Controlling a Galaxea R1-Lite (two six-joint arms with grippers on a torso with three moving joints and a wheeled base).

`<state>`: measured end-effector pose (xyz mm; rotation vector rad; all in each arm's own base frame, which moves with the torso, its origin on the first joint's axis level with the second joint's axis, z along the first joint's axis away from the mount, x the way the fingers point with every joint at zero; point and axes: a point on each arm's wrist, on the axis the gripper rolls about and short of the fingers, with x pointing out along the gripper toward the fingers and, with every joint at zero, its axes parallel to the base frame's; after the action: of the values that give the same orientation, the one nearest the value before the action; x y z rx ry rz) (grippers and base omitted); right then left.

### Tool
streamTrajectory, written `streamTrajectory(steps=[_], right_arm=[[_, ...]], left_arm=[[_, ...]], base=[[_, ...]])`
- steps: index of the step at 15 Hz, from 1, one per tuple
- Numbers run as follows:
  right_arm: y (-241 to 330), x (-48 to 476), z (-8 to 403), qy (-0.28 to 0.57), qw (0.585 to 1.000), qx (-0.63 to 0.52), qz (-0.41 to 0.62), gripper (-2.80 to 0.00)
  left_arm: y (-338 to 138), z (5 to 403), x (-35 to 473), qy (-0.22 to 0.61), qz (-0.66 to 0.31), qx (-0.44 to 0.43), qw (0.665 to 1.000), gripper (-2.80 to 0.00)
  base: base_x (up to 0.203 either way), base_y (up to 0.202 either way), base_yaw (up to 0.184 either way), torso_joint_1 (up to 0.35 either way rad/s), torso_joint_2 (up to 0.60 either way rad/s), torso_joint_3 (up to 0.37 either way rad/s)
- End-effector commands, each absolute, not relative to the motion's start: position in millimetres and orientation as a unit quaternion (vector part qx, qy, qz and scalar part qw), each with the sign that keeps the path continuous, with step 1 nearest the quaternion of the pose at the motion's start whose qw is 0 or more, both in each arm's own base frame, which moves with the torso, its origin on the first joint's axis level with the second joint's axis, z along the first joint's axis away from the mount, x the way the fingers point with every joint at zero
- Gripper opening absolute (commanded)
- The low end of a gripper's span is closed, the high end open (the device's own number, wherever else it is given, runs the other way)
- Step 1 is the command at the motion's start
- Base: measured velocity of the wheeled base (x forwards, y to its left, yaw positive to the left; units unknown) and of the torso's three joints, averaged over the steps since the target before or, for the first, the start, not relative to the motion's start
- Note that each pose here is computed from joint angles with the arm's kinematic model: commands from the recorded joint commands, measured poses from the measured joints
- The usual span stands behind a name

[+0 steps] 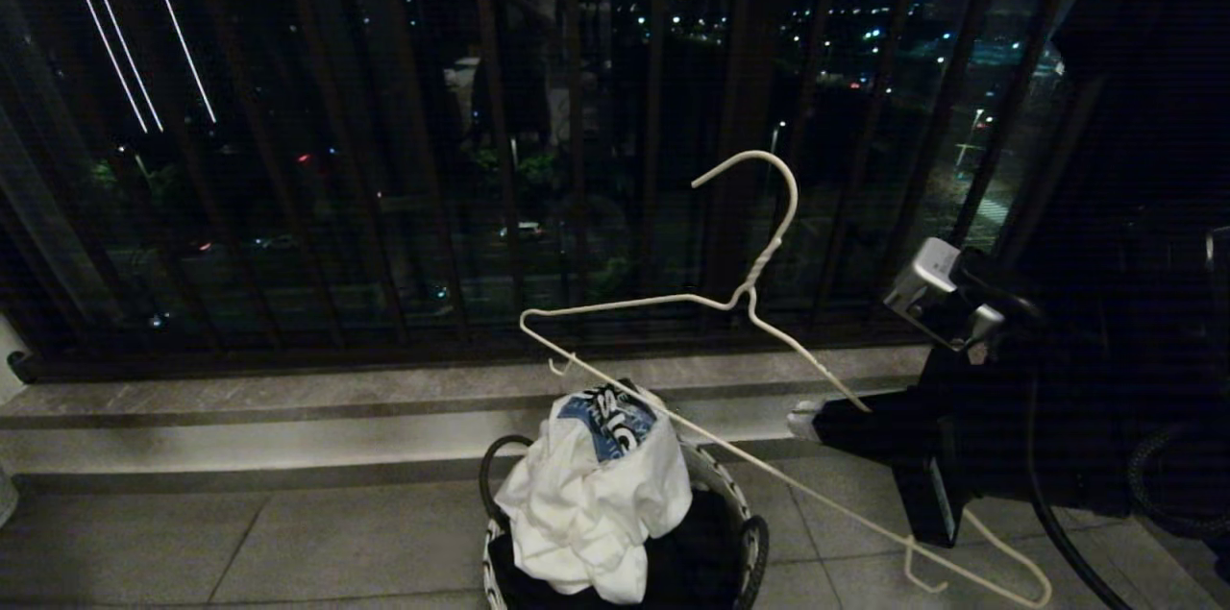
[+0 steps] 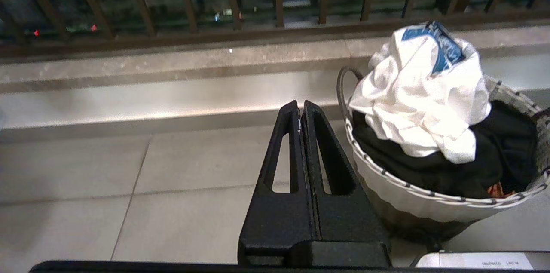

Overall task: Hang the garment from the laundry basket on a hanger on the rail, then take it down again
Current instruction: Pick up clothes from the basket

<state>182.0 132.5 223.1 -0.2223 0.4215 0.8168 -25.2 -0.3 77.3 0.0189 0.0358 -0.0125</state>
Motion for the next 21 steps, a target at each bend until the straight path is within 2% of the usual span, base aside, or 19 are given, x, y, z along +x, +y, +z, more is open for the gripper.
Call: streamTrajectory(steps=[1, 21], right_arm=[[132.2, 181.4, 223.7, 0.201, 0.890, -0.107, 0.394, -2.80], [131.7, 180.1, 223.5, 0.201, 0.890, -0.108, 0.395, -2.80]], left_arm=[[-0.4, 77.2, -25.1, 0.018, -0.006, 0.010, 1.000, -2.80], [-0.3, 77.2, -25.1, 0.018, -0.006, 0.010, 1.000, -2.80]], base=[[0.000, 0.000, 0.000, 0.000, 0.00, -0.203], [0.000, 0.000, 0.000, 0.003, 0.00, -0.199]])
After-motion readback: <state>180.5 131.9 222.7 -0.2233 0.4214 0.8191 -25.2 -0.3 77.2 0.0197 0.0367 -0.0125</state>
